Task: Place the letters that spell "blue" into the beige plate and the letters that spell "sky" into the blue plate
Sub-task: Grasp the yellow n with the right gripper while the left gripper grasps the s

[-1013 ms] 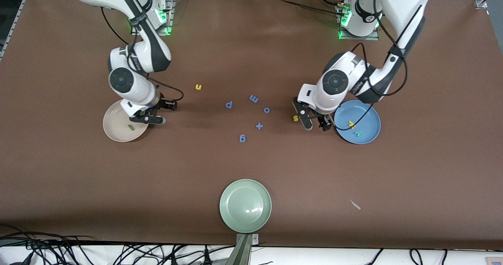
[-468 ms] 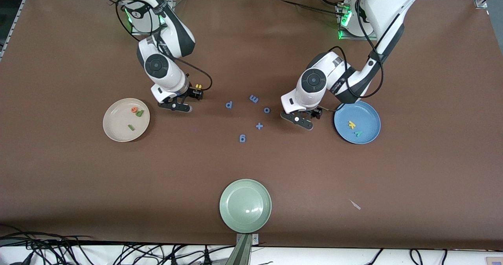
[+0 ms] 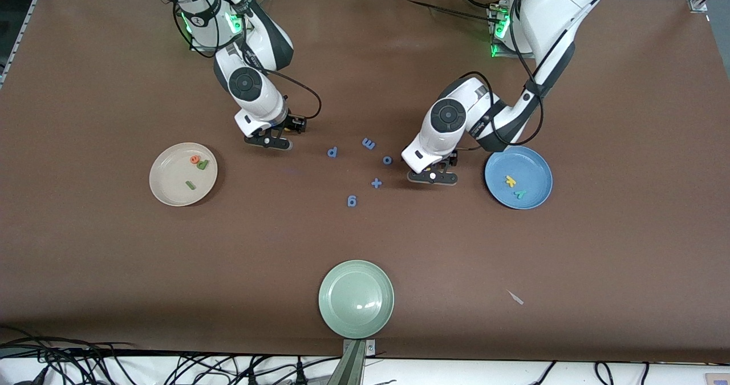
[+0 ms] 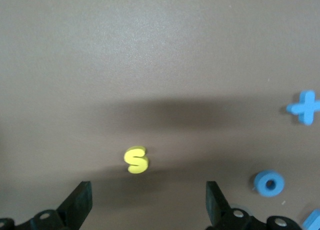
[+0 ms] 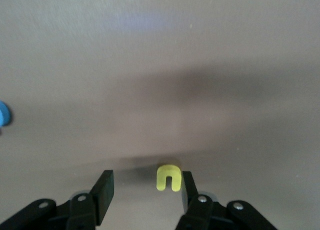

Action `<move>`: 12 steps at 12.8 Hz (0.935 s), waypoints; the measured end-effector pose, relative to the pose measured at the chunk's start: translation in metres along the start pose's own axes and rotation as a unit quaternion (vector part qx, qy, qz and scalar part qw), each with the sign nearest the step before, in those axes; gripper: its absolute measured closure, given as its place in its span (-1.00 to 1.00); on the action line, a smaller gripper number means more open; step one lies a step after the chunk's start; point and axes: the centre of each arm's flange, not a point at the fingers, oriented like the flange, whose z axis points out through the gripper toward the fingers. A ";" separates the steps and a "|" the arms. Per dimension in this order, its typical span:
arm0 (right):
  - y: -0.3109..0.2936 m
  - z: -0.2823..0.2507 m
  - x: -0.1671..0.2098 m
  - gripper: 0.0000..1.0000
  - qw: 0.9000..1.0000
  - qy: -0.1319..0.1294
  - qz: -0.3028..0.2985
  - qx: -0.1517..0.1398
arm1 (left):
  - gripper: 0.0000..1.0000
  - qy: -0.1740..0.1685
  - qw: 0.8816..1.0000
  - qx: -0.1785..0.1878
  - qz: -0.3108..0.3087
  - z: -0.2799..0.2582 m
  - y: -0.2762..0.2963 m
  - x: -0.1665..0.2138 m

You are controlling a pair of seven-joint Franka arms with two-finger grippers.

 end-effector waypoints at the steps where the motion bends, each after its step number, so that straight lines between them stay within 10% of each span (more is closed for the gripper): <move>1: 0.001 0.003 -0.004 -0.27 1.000 -0.001 -0.002 -0.001 | -1.00 -0.003 1.000 -0.001 -0.021 0.005 0.001 -0.001; 3: 0.003 0.008 -0.007 -0.27 1.000 -0.004 -0.002 -0.003 | -0.88 -0.008 0.999 -0.002 -0.041 0.013 0.001 -0.002; 6: 0.005 0.009 -0.009 -0.27 1.000 -0.004 -0.002 -0.004 | -0.15 -0.007 0.999 0.000 -0.045 0.018 -0.002 0.001; 12: 0.007 0.013 -0.011 -0.18 1.000 -0.005 -0.003 -0.006 | -0.12 0.006 1.000 0.006 -0.027 0.027 -0.003 0.003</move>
